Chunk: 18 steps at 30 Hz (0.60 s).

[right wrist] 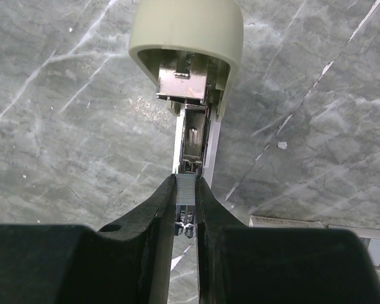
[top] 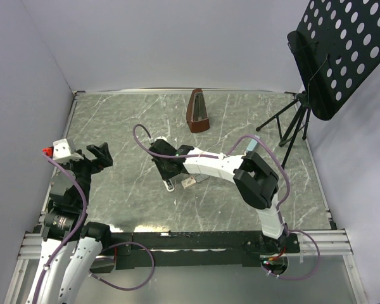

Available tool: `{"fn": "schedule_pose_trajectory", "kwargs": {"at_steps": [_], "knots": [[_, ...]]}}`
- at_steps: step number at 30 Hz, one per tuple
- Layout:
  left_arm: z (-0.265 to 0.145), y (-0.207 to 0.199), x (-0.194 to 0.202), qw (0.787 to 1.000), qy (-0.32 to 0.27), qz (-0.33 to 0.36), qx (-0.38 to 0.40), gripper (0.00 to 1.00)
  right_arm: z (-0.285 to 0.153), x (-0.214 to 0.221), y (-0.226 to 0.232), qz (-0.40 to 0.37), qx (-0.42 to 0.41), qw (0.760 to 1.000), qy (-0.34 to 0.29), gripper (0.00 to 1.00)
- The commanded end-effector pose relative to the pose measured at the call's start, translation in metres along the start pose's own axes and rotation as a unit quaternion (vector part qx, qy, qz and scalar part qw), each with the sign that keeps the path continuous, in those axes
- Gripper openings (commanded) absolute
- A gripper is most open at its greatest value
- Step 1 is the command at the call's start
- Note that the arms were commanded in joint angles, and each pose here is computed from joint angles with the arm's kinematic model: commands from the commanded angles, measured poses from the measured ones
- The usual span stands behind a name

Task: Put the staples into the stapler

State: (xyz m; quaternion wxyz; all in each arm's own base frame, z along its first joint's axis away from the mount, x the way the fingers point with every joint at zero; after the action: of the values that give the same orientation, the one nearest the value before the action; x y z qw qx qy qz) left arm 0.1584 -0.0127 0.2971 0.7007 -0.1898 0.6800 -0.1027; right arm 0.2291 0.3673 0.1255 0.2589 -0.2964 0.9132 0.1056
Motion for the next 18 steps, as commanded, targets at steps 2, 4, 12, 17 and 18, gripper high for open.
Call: {"fn": "schedule_pose_trajectory", "kwargs": {"at_steps": [2, 4, 12, 17, 18], "knots": [[0.0, -0.002, -0.006, 1.0, -0.018, -0.01, 0.004, 0.99, 0.006, -0.005, 0.007, 0.003, -0.007, 1.0, 0.003, 0.11], [0.0, -0.002, -0.006, 1.0, -0.017, -0.01, 0.004, 0.99, 0.005, -0.007, 0.008, 0.002, -0.007, 1.0, 0.0, 0.11], [0.0, -0.002, -0.007, 1.0, -0.019, -0.01, 0.005, 0.99, 0.004, -0.006, 0.006, 0.001, 0.002, 1.0, 0.0, 0.11], [0.0, -0.002, -0.007, 1.0, -0.019, -0.01, 0.005, 0.99, -0.006, -0.011, 0.004, 0.002, 0.006, 1.0, -0.017, 0.11], [0.0, -0.002, -0.007, 1.0, -0.019, -0.01, 0.005, 0.99, -0.008, -0.013, 0.003, 0.001, 0.007, 1.0, -0.021, 0.11]]}}
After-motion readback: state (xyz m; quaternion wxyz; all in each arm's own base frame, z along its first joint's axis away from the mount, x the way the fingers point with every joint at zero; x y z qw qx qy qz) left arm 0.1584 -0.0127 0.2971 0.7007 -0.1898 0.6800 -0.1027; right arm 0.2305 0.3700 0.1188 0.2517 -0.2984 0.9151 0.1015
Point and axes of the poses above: each gripper's point midway between its finger pads, its own z axis out along the fingers, its own y axis along the line the jaws close on, x = y × z, the point moved 8 cm from there along -z, back along the fingers, and after that the axes turned 6 degrees about -z, right-handed, at the moved point
